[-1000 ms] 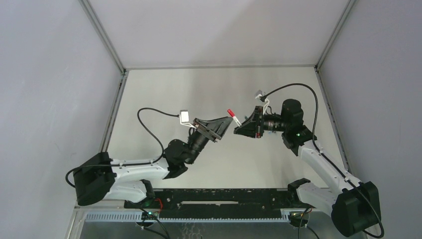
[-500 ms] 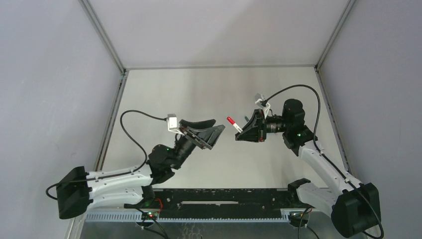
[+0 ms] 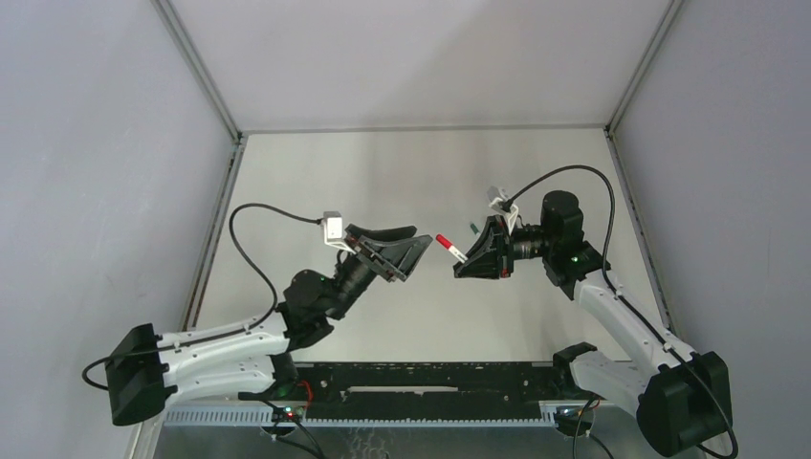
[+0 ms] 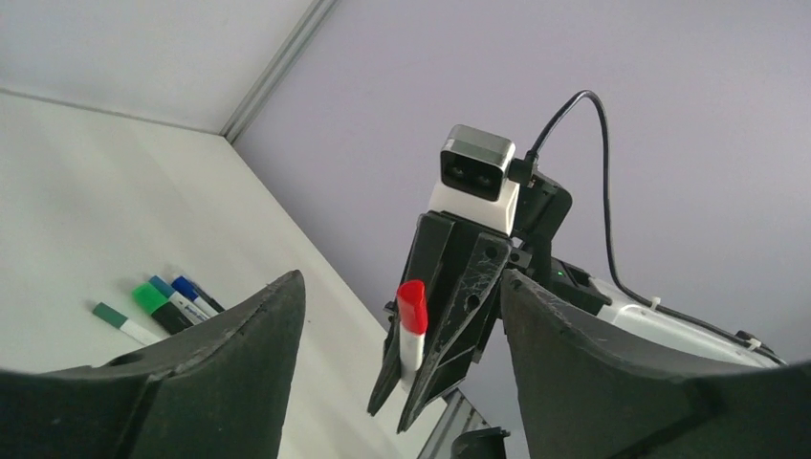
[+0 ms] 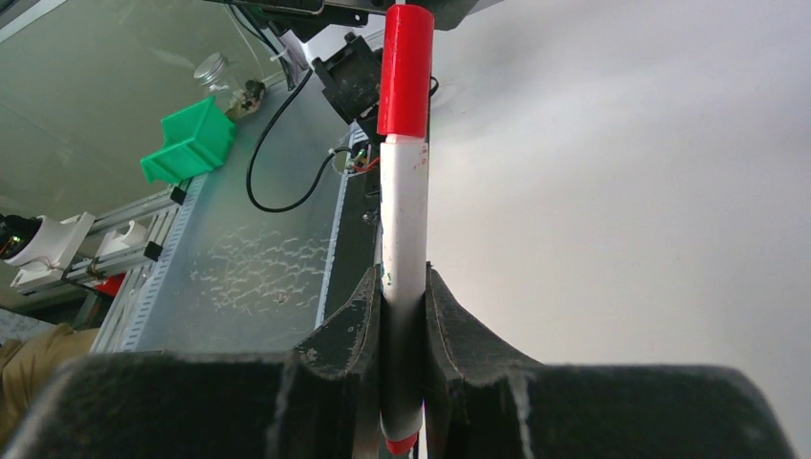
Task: Insert the pens into the pen caps
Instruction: Press the pen cap onto the pen.
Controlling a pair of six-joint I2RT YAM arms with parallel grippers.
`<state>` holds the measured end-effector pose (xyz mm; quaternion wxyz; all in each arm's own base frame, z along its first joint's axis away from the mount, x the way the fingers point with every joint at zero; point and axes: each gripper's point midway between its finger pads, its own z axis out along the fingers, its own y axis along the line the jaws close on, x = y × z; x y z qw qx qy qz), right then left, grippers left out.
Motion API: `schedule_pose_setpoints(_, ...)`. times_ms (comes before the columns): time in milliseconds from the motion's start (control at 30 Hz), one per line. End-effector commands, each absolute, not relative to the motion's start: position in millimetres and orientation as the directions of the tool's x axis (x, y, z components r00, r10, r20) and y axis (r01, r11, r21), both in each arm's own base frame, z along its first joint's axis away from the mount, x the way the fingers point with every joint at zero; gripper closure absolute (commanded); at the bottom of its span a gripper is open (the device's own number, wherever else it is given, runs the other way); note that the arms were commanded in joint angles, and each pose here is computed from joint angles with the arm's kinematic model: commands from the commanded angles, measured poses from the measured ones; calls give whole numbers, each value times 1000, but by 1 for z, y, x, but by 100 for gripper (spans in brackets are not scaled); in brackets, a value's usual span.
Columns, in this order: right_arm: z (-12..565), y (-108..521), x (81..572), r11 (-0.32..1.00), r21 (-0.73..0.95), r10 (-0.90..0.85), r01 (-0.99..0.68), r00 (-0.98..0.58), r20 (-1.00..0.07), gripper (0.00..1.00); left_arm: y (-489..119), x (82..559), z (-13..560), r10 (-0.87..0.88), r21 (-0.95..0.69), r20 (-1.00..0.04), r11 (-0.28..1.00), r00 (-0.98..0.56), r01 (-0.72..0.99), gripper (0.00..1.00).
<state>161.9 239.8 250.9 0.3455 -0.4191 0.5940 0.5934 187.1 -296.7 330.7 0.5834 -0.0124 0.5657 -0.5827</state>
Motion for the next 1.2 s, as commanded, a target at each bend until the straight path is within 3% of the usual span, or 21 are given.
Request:
schedule_pose_setpoints(0, 267, 240, 160, -82, 339, -73, -937, -333, -940, 100, -308, 191, 365, -716, -674, -622, 281, -319, 684, 25)
schedule_pose_setpoints(433, 268, 241, 160, -77, 337, -71, -938, -332, -941, 100, -335, 200, 356, -691, -718, -607, 264, -394, 644, 49)
schedule_pose_setpoints(800, 267, 241, 161, -70, 337, -70, -939, -332, -941, 100, -346, 198, 350, -678, -739, -587, 227, -442, 634, 63)
schedule_pose_setpoints(1067, 267, 241, 163, -61, 333, -68, -941, -329, -942, 100, -353, 193, 348, -655, -735, -594, 205, -467, 647, 97)
schedule_pose_setpoints(1167, 269, 240, 166, -44, 314, -69, -948, -311, -948, 100, -359, 188, 342, -619, -728, -612, 200, -492, 656, 100)
